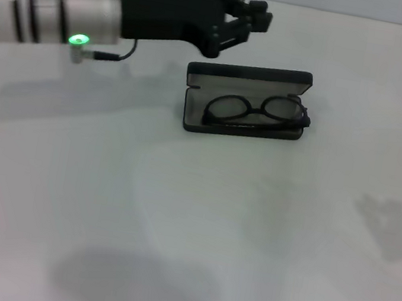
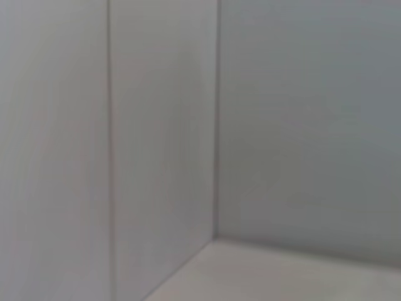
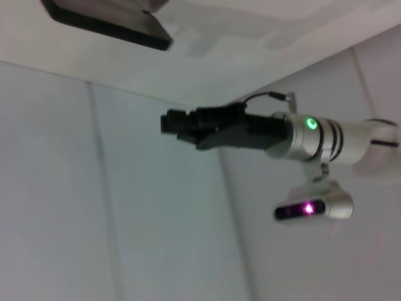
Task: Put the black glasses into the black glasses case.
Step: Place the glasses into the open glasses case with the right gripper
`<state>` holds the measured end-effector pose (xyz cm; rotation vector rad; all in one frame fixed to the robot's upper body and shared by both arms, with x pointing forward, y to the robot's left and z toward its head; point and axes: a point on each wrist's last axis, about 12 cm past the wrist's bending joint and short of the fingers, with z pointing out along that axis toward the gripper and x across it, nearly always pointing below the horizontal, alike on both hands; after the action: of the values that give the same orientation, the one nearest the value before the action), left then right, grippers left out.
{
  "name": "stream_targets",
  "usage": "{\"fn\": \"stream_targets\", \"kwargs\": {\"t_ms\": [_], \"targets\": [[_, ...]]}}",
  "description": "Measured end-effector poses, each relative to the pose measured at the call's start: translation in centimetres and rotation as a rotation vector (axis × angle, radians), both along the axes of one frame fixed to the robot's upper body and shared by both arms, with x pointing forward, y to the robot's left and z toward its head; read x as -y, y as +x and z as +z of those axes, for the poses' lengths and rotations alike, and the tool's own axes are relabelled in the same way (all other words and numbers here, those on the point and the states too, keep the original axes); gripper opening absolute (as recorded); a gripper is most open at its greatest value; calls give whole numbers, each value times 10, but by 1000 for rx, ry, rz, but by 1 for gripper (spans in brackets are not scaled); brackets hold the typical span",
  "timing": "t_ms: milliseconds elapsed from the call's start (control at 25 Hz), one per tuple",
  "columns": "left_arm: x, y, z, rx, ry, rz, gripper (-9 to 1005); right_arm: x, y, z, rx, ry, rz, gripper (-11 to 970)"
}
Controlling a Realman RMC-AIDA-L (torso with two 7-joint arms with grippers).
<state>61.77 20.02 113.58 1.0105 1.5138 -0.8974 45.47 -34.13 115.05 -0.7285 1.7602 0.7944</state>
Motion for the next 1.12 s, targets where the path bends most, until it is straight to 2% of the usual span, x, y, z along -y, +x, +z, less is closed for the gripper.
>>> {"fn": "stream_targets", "kwargs": {"t_ms": [80, 320, 560, 720, 840, 960, 1000, 1040, 1080, 1120], "targets": [[12, 6, -5, 1, 69, 28, 97, 15, -9, -10, -22, 35, -43, 103], [37, 13, -20, 19, 191, 95, 146, 28, -17, -25, -37, 94, -80, 102], [44, 15, -29, 18, 246, 129, 158, 28, -15, -34, -39, 114, -83, 101], [44, 13, -32, 12, 247, 140, 157, 26, -8, -37, -26, 110, -86, 101], [47, 9, -27, 19, 207, 110, 157, 23, 5, -37, -3, 74, -94, 100], [55, -1, -13, 44, 92, 40, 156, 15, 25, -35, 34, 6, -105, 100], [55, -8, -8, 52, 44, 15, 156, 10, 37, -34, 44, -32, -104, 100], [55, -8, -8, 52, 44, 15, 156, 3, 49, -35, 47, -73, -103, 100], [53, -14, -3, 65, -4, -7, 156, -5, 60, -35, 53, -107, -98, 100], [35, -41, 6, 90, -156, -57, 155, -12, 70, -36, 57, -143, -96, 99]]}}
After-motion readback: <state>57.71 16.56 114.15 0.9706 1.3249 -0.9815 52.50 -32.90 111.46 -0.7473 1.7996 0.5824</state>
